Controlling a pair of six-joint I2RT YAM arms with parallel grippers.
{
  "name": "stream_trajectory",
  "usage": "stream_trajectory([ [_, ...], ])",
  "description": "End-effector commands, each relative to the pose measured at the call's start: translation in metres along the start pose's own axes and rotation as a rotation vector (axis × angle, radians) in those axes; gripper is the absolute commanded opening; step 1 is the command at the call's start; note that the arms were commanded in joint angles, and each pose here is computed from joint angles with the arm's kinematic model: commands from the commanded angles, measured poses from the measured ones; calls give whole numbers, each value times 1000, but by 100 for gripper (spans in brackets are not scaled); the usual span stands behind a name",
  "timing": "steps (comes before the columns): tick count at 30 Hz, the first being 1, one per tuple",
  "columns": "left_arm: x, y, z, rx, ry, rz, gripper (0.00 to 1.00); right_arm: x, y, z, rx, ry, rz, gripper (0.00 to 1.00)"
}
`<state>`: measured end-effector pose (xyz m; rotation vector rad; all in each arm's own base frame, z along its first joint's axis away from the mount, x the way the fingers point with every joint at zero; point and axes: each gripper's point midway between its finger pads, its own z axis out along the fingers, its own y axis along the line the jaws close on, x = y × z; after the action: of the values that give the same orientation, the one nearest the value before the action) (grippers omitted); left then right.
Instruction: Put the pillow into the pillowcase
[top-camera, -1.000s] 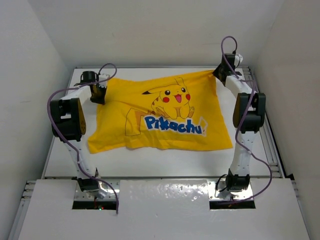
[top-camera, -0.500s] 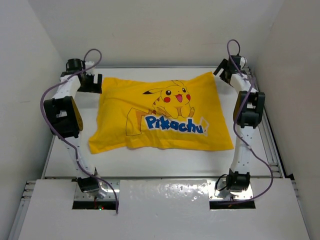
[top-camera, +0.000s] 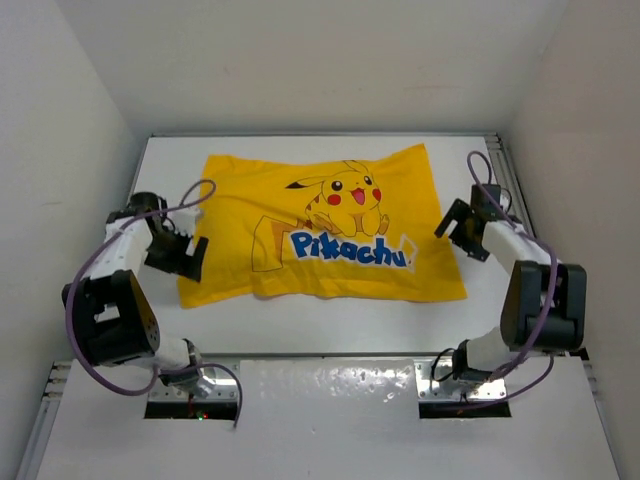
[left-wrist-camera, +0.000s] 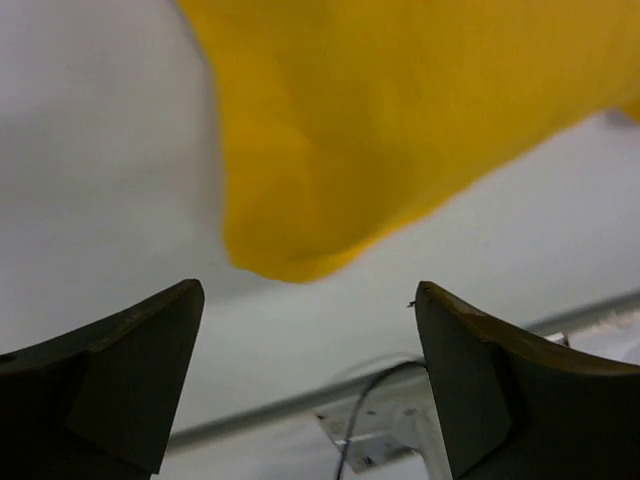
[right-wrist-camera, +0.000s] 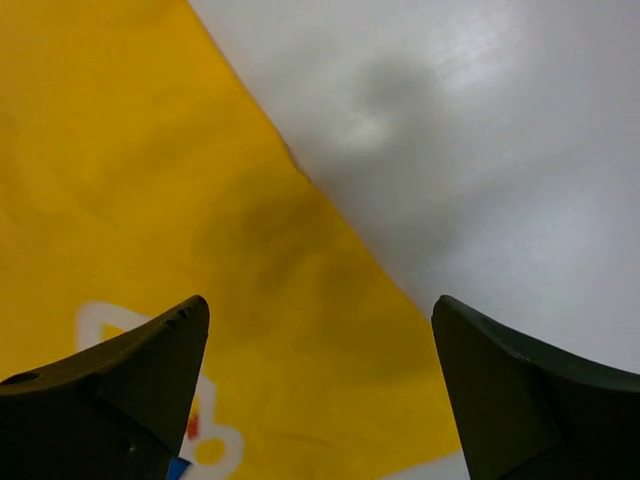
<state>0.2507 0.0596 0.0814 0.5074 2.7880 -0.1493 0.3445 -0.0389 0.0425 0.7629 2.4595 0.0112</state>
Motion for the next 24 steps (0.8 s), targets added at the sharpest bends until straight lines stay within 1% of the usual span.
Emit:
stream_trajectory([
  [1,22,-20,12,46,9,75,87,29,-13,-10,-15,17,35,91],
  [3,18,-17,20,17,-26,74,95,58,-28,-12,15,68,50,95],
  [4,24,-23,28,36,-16,74,96,65,-33,-12,30,77,60,97],
  [5,20,-24,33,41,-37,80,97,82,-42,-11,47,100,80,99],
  [7,22,-29,46,56,-31,74,98,98,-50,-8,50,122,124,99],
  [9,22,-22,57,15,-22,72,98,114,-55,-5,42,148,179,98],
  [10,15,-18,59,-4,-46,79,97,123,-58,-4,50,163,191,96],
  [11,15,-15,62,-15,-49,61,95,121,-59,-2,48,146,210,91],
  [12,12,-13,64,-23,-60,53,87,124,-61,-1,51,148,223,89],
  [13,3,-10,66,-30,-94,50,79,128,-63,-1,53,152,234,84],
  [14,2,-12,70,-14,-95,46,68,126,-64,0,51,141,250,78],
  [15,-2,-12,71,-9,-104,46,41,125,-64,-2,46,129,256,60],
  [16,-5,-11,72,-9,-115,45,26,127,-66,-2,48,129,263,48],
  [17,-6,-12,72,3,-122,44,5,127,-68,-4,54,130,272,37],
  [18,-6,-11,70,5,-130,40,0,125,-68,-6,49,117,272,20],
  [19,-7,-11,66,15,-146,45,0,126,-70,-9,56,118,272,12],
  [20,-8,-4,58,5,-158,36,0,120,-69,-13,47,94,268,0],
  [21,1,-5,51,19,-133,25,0,117,-69,-16,44,85,265,0],
  [22,2,4,38,-10,-141,59,0,117,-71,-20,51,86,247,0],
  [23,12,18,27,-40,-131,42,0,116,-72,-24,56,78,238,0],
  [24,23,20,15,-48,-98,44,0,108,-72,-30,52,48,230,0],
])
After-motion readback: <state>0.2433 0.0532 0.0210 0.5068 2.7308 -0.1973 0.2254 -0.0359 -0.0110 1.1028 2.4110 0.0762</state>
